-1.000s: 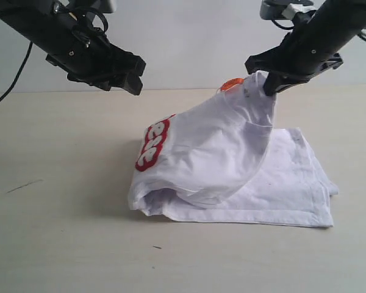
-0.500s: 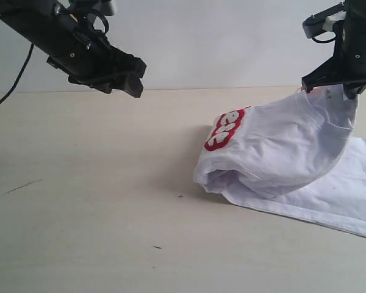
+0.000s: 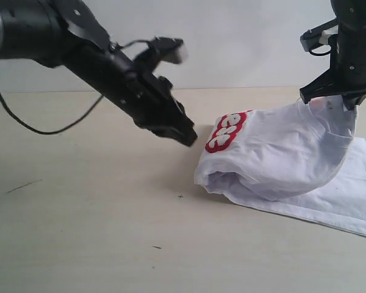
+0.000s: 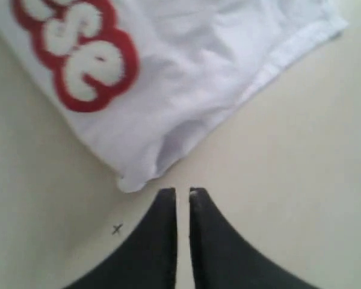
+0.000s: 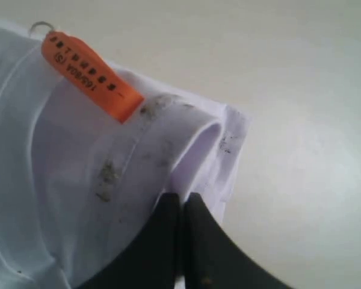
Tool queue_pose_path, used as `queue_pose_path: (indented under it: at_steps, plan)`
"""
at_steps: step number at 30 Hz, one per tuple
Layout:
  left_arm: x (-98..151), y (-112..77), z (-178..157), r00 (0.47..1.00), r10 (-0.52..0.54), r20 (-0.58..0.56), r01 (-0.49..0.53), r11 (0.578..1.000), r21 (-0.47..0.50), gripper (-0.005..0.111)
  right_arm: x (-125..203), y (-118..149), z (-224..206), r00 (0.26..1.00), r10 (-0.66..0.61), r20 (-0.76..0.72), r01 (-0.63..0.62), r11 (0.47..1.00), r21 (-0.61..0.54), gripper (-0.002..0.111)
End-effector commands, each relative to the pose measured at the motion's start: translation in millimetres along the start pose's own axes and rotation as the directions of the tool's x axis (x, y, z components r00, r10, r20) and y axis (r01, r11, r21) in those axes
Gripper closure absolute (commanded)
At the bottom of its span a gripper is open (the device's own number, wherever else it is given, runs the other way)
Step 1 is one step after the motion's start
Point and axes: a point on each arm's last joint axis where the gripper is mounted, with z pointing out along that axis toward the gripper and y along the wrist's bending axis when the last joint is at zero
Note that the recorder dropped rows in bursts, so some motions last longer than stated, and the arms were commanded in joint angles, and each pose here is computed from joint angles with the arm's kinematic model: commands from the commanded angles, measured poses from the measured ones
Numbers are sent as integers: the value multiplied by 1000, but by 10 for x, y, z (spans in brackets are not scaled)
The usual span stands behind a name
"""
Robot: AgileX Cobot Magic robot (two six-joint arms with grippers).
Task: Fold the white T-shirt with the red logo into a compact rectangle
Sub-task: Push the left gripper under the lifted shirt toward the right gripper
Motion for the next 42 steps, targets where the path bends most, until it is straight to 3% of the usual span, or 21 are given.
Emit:
queue_pose_path:
  at_steps: [1, 4, 9, 15, 19, 25, 30, 37, 42]
  plan:
    - [66, -177, 412, 991, 128, -43, -125, 990, 63, 107, -24, -17, -51, 1000, 14, 23, -13, 1000, -9, 108]
    - [81, -292, 627, 986, 160, -52, -156, 985, 68, 107, -30, -5, -52, 999, 16, 29, -15, 1000, -22, 108]
    - [141, -322, 983, 985, 163, -50, -162, 987, 20, 107, -34, 15, -52, 999, 16, 34, -15, 999, -44, 108]
    - [125, -189, 1252, 994, 100, 49, -92, 983, -156, 107, -33, 30, -53, 999, 8, 33, -6, 998, -60, 108]
    - [177, -105, 1359, 996, 70, 58, -58, 979, -196, 107, -37, 38, -54, 999, 6, 38, -4, 998, -69, 108]
    - [192, 69, 1310, 997, 30, 68, -11, 964, -266, 107, -39, 49, -55, 999, 11, 40, -8, 997, -81, 108]
    - [458, 310, 1281, 987, -94, -132, 38, 927, -373, 107, -42, 49, -55, 999, 11, 43, -8, 997, -82, 108]
    - [604, 396, 1213, 960, -180, -216, 84, 917, -390, 107, -45, 73, -57, 999, 5, 46, 0, 994, -108, 108]
    - [755, 589, 1076, 943, -291, -162, 197, 879, -434, 107, -5, 103, -100, 999, -35, 19, 38, 987, -158, 108]
